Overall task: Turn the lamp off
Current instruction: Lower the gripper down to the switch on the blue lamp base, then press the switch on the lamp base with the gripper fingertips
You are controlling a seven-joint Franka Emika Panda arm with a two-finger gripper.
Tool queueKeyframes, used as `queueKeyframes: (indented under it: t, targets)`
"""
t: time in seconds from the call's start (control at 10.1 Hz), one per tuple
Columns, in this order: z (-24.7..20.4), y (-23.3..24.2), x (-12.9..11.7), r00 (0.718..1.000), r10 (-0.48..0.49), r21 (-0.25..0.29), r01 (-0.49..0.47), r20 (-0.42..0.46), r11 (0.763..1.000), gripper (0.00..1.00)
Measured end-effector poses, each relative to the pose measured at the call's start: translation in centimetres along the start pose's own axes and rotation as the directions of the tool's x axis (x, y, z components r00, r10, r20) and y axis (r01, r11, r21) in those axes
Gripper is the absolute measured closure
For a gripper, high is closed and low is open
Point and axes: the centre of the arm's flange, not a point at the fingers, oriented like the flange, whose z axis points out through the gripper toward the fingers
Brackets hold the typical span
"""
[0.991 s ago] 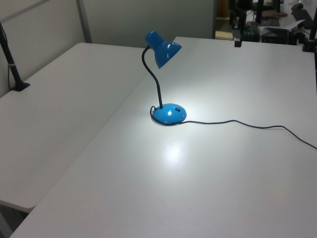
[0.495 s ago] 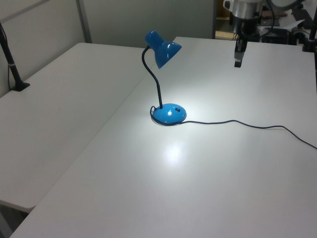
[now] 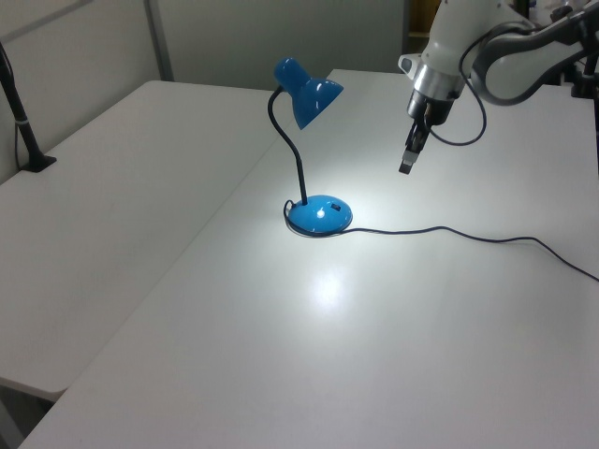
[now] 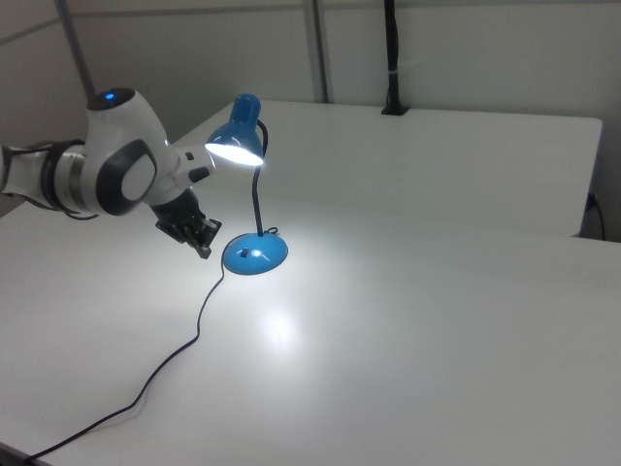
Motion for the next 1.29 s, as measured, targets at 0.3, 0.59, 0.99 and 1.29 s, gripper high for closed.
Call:
queueKeyframes:
  t: [0.3,0.59,0.99,1.29]
  targets:
    - [4.4,-0.1,1.2,0.991,0.003,0.016,-0.001,-0.134,1.0,0.99]
    - [8.6,0.0,1.7,0.968,0.014,0.03,-0.007,-0.25,1.0,0.99]
    - [10.6,0.0,2.1,0.948,0.021,0.039,-0.009,-0.319,0.999,0.99]
    - [10.5,0.1,4.0,0.938,0.024,0.041,-0.011,-0.345,0.999,0.99]
